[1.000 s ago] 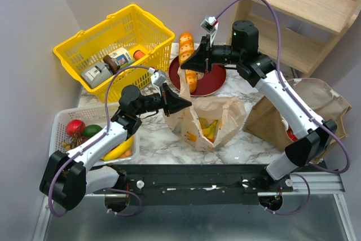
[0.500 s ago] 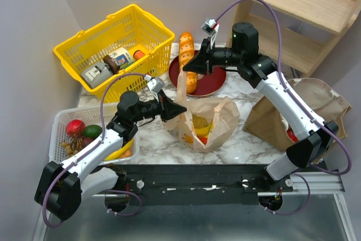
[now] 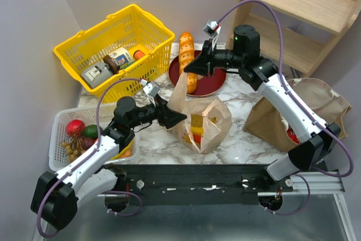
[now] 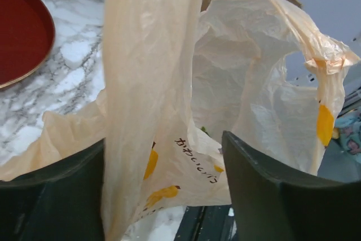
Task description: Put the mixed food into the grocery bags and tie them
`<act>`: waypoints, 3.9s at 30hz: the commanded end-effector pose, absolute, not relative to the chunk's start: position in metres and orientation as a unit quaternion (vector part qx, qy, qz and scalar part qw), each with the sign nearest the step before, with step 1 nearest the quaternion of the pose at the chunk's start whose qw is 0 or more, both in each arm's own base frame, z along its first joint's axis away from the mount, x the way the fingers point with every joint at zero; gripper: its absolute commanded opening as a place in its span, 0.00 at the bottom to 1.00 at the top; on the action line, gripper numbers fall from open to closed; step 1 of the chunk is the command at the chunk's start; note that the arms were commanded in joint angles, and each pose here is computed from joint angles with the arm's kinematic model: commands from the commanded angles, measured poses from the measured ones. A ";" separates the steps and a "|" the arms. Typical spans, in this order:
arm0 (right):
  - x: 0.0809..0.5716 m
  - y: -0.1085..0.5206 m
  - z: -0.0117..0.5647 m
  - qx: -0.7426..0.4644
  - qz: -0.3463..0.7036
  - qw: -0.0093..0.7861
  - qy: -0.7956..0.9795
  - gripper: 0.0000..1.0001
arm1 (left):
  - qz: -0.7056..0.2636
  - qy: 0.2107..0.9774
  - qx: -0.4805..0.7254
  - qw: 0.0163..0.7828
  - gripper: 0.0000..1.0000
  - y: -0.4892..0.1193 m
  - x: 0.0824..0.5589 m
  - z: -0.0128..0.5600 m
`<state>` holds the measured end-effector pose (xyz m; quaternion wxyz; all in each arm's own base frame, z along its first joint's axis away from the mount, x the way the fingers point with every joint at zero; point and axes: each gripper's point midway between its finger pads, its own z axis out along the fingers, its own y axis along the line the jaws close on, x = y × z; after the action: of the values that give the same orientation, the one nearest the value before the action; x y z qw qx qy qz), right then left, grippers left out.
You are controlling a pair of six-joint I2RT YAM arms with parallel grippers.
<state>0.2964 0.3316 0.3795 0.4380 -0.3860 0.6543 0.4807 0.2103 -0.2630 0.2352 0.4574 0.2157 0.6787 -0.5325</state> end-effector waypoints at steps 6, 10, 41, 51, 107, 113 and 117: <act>0.278 0.326 0.405 -0.412 0.499 0.455 0.611 0.01 | -0.455 0.642 0.265 0.557 0.98 -0.252 0.228 0.315; 0.273 0.327 0.402 -0.418 0.505 0.447 0.609 0.01 | -0.434 0.633 0.272 0.581 0.99 -0.255 0.246 0.332; 0.288 0.328 0.408 -0.389 0.495 0.458 0.627 0.01 | -0.600 0.599 0.260 0.461 0.27 -0.296 0.223 0.284; 0.286 0.290 0.403 -0.387 0.408 0.494 0.663 0.91 | -0.540 0.672 0.199 0.466 0.00 -0.284 0.261 0.289; 0.239 0.288 0.302 -0.363 0.291 0.479 0.745 0.92 | -0.498 0.750 0.197 0.388 0.00 -0.269 0.298 0.248; 0.255 0.279 0.291 -0.328 0.239 0.484 0.775 0.47 | -0.496 0.751 0.193 0.390 0.00 -0.266 0.299 0.248; 0.269 0.269 0.304 -0.289 0.213 0.507 0.784 0.04 | -0.492 0.756 0.185 0.390 0.00 -0.263 0.301 0.244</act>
<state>0.2481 0.2840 0.2805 0.4660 -0.3413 0.7746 0.2576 0.3025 -0.2652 0.2489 0.3948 0.1861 0.7558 -0.4881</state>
